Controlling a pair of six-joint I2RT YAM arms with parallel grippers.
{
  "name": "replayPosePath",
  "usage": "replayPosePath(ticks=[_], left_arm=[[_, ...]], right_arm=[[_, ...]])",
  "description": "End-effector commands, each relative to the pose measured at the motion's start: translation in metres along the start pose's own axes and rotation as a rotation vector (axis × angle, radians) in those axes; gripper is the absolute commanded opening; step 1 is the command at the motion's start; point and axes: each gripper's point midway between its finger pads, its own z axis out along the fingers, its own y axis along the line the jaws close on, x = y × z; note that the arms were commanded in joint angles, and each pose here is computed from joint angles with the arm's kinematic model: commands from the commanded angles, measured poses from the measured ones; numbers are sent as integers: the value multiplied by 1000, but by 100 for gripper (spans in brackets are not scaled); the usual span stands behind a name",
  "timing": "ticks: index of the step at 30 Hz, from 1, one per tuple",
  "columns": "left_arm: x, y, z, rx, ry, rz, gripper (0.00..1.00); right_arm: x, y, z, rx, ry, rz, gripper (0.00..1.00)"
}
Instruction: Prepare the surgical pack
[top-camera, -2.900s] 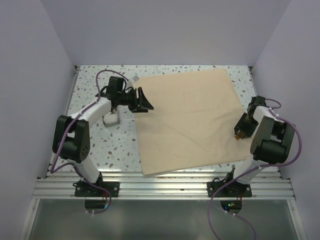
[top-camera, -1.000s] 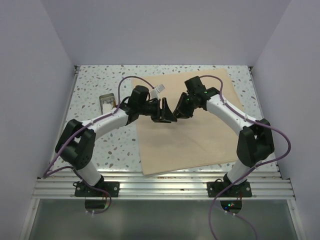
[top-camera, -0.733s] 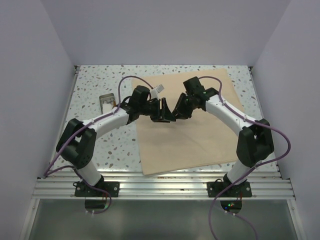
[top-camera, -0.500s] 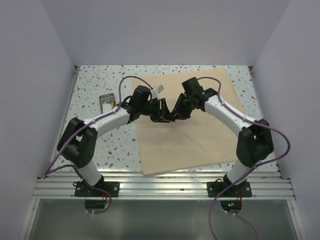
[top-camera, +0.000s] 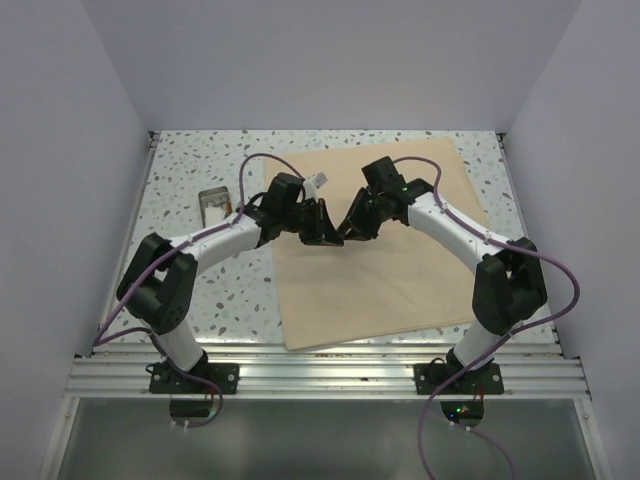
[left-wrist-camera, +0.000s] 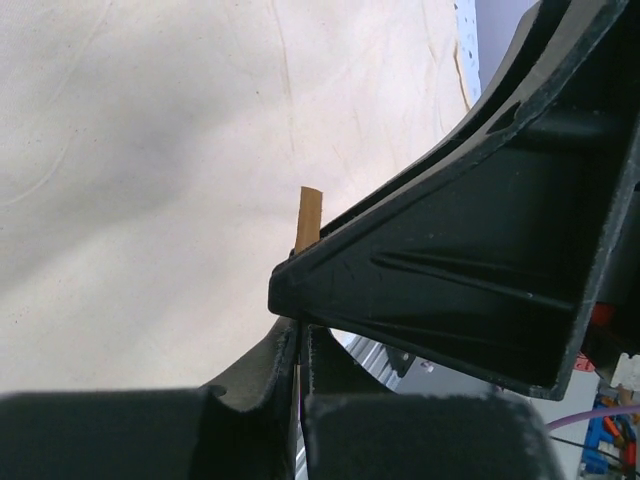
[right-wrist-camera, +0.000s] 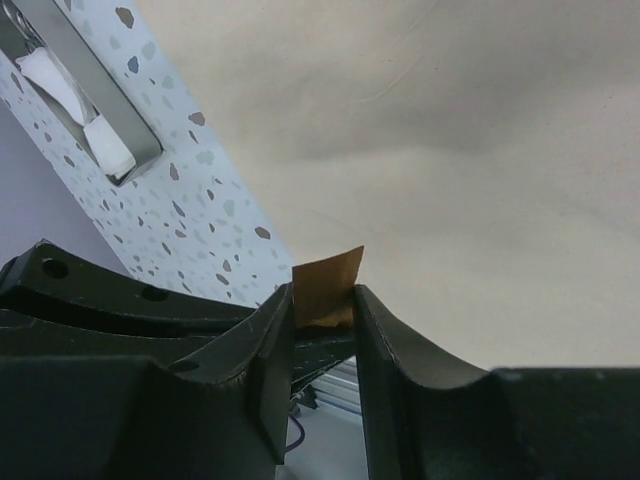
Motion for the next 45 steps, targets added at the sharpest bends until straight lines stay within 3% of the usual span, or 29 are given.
replayPosePath(ticks=[1,2,5,8,10,12,19,25,33,37,38,41,45], left_arm=[[-25,-9,-3,-8,-88,54,0],[-24,-9,-3,-10,-88,56,0],[-23,-6,-7,-25,-93,52,0],[-23,5,-20,-56,-105,46,0],[-30,27,-40,-98,-139,10,0],[-29,53,-58,-148,-144,-40,0],[-73,157,-157,-403,-294,-168,0],[-84,216,-190,-444,-313,-288,0],[-95,248,-194,-454,-282,-338,0],[-99,257,-192,-454,-276,-352,20],[-97,258,-193,-460,-266,-361,29],[-93,256,-205,-503,-269,-370,40],[-88,252,-226,-604,-291,-366,45]], right_arm=[[17,13,-14,-55,44,-4,33],[17,12,-14,-53,46,-6,33],[11,11,-16,-32,31,-26,51],[-10,8,-26,10,-26,-87,76],[-28,-4,-37,46,-55,-93,82],[-49,-13,-50,54,-96,-123,99],[-50,-41,-64,112,-72,-324,99],[-36,-55,-56,104,-22,-352,99],[-31,-58,-47,92,8,-346,99],[-33,-60,-44,92,16,-347,99],[-32,-59,-43,92,20,-349,99],[-35,-60,-42,94,19,-355,99],[-37,-60,-41,100,13,-368,99]])
